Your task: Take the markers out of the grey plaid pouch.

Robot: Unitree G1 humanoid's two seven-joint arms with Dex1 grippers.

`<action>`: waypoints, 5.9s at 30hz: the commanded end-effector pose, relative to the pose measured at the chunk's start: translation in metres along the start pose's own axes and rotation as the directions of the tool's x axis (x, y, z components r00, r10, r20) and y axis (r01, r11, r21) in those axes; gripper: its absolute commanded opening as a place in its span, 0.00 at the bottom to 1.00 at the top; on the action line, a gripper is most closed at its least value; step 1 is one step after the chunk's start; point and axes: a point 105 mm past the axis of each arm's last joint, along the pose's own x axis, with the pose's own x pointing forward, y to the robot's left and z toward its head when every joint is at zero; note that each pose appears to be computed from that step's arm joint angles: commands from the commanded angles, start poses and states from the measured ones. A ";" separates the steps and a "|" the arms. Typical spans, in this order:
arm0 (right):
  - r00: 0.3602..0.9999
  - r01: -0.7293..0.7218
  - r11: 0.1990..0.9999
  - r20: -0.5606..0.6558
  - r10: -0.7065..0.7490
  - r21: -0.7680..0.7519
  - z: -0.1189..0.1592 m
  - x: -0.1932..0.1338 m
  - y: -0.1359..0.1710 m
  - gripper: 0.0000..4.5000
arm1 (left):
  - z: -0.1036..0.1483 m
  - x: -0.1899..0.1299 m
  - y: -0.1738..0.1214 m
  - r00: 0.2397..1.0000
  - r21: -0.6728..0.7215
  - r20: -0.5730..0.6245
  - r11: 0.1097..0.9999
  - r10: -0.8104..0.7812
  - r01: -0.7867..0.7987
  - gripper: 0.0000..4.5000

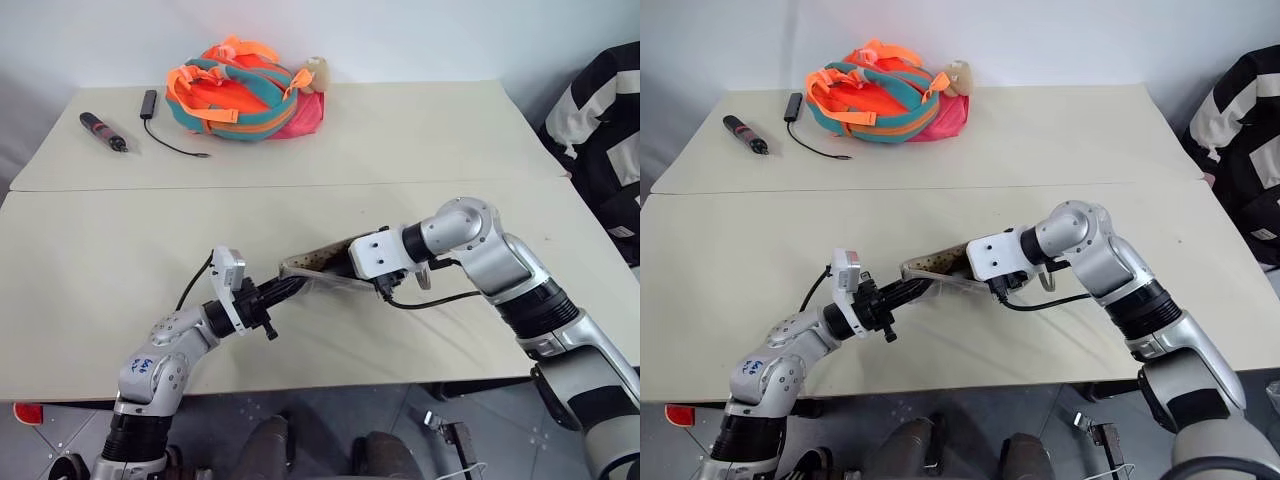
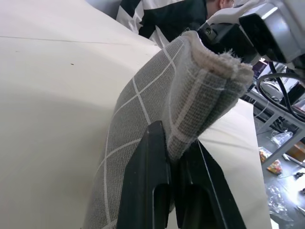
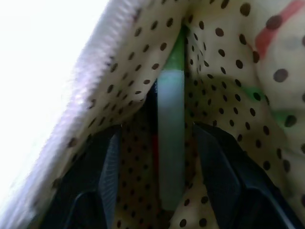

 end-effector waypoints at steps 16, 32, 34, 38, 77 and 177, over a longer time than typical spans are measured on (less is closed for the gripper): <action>0.995 0.096 0.991 -0.024 -0.099 -0.093 -0.006 0.021 -0.009 0.42 | 0.002 0.002 -0.008 0.999 -0.028 0.021 0.999 -0.038 0.039 0.00; 0.991 0.097 0.988 -0.075 -0.106 -0.118 -0.022 0.059 -0.001 0.42 | 0.001 0.006 -0.015 0.998 -0.041 0.021 0.997 -0.064 0.065 0.00; 0.990 0.113 0.987 -0.068 -0.121 -0.116 -0.022 0.058 -0.003 0.34 | 0.001 0.005 -0.015 0.998 -0.041 0.021 0.997 -0.061 0.062 0.00; 0.989 0.141 0.987 -0.021 -0.143 -0.079 -0.016 0.044 -0.009 0.15 | 0.003 0.002 -0.011 0.999 -0.025 0.027 0.999 -0.039 0.040 0.00; 0.995 0.094 0.994 -0.024 -0.095 -0.057 -0.014 -0.019 -0.008 0.15 | 0.004 0.006 -0.002 0.994 0.475 -0.108 0.878 -0.007 0.058 0.00; 0.985 0.141 0.988 0.095 -0.147 0.071 0.006 -0.007 -0.012 0.15 | -0.005 0.005 -0.006 0.993 0.504 -0.114 0.863 0.021 0.039 0.00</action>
